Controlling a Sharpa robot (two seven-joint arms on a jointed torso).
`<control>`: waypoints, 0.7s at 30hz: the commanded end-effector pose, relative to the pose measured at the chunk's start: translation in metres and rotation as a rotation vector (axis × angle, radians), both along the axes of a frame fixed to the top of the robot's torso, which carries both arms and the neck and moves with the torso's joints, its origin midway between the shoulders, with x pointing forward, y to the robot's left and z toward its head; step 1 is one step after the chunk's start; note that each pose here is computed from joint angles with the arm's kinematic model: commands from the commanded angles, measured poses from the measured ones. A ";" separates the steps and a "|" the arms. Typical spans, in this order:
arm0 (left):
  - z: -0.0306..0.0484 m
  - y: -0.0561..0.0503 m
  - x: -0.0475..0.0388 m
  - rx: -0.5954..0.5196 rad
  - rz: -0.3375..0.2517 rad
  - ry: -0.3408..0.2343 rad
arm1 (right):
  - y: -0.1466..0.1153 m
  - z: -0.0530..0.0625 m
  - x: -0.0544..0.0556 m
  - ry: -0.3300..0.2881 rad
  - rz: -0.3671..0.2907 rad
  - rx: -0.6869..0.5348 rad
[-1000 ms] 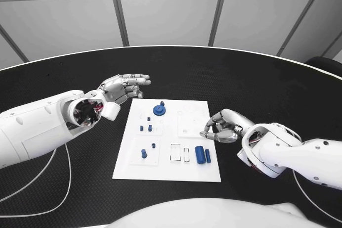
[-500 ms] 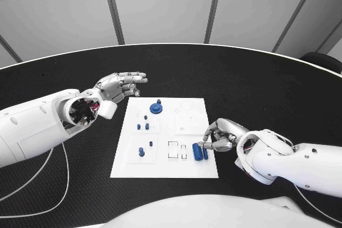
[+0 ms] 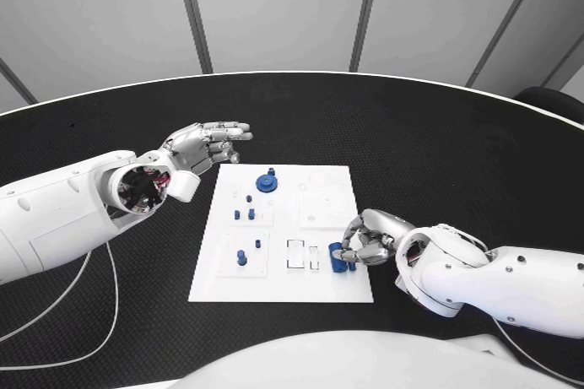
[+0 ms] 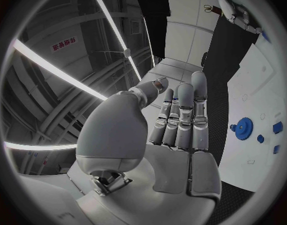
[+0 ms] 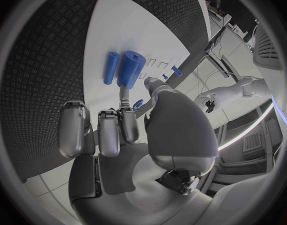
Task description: Assemble the parts on the task board
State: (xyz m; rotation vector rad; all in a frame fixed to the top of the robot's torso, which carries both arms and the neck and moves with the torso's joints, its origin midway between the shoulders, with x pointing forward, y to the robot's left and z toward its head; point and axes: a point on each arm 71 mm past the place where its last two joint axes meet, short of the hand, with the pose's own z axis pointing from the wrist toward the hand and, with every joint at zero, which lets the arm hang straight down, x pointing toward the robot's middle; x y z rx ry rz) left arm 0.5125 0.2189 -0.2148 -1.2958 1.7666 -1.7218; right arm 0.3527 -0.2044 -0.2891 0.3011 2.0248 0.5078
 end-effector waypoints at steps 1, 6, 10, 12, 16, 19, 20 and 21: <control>0.0000 0.000 0.0000 0.000 0.000 0.000 | 0.001 -0.001 0.000 0.008 0.004 -0.006; 0.0000 0.001 -0.0001 0.001 0.001 0.000 | 0.002 -0.002 0.000 0.017 0.009 -0.012; 0.0000 0.001 -0.0002 0.001 0.001 0.001 | 0.003 -0.004 0.001 0.022 0.011 -0.018; -0.0002 0.001 -0.0002 0.003 0.001 0.003 | 0.003 -0.005 0.002 0.024 0.009 -0.021; -0.0007 0.001 -0.0007 0.006 -0.004 0.010 | 0.005 -0.006 0.004 0.027 0.003 -0.026; -0.0008 0.001 -0.0010 0.007 -0.008 0.013 | 0.007 -0.007 0.005 0.026 0.002 -0.025; -0.0009 0.001 -0.0011 0.007 -0.009 0.014 | 0.008 -0.008 0.006 0.025 0.002 -0.024; -0.0009 0.001 -0.0011 0.008 -0.010 0.014 | 0.009 -0.008 0.006 0.026 0.002 -0.024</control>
